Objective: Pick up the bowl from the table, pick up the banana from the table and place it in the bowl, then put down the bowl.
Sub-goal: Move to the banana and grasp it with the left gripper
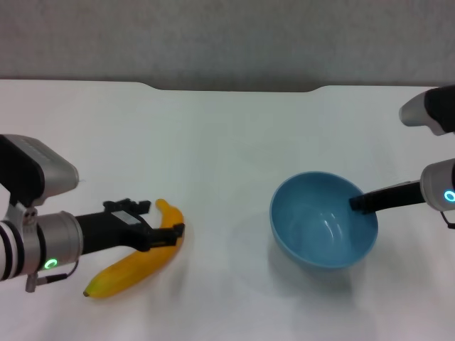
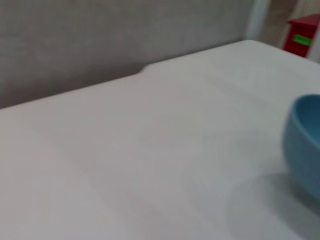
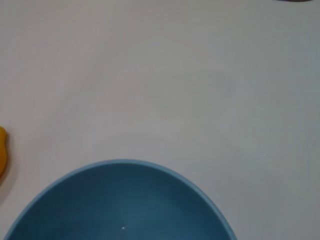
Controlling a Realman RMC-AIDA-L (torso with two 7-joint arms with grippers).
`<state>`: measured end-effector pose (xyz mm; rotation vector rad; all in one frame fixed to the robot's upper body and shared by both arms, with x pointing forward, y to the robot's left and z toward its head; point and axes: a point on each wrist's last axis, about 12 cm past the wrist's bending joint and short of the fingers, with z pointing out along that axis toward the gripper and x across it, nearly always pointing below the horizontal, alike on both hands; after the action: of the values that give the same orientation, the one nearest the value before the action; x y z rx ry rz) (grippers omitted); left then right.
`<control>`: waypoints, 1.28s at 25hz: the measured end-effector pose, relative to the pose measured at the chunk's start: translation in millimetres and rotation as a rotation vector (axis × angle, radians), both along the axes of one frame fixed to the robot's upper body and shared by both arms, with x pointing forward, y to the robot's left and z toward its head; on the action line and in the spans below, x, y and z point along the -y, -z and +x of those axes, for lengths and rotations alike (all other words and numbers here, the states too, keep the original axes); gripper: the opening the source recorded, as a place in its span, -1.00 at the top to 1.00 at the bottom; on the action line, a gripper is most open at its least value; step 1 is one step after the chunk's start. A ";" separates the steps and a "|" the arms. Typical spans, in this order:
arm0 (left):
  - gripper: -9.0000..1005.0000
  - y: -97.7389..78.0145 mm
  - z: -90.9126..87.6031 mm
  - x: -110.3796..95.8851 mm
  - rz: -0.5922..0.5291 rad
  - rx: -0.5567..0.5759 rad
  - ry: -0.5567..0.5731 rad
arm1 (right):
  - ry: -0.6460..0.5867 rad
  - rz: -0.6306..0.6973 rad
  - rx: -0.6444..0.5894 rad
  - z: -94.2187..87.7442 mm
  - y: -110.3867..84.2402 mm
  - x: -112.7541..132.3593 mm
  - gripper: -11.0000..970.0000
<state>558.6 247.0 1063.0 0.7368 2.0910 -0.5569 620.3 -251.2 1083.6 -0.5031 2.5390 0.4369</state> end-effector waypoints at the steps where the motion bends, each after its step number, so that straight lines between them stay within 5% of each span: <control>1: -0.78 -0.1 -0.7 0.9 -0.001 -0.003 0.009 | 0.001 0.003 0.005 -0.3 -1.2 1.0 0.88; 32: -0.80 35.6 -7.2 -0.2 0.239 -0.005 0.016 | -0.041 0.046 0.034 0.5 -11.7 -13.2 0.86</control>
<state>551.4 247.3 1027.4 0.8887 2.1810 -0.3200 620.8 -237.9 1095.3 -0.5412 2.4836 0.4967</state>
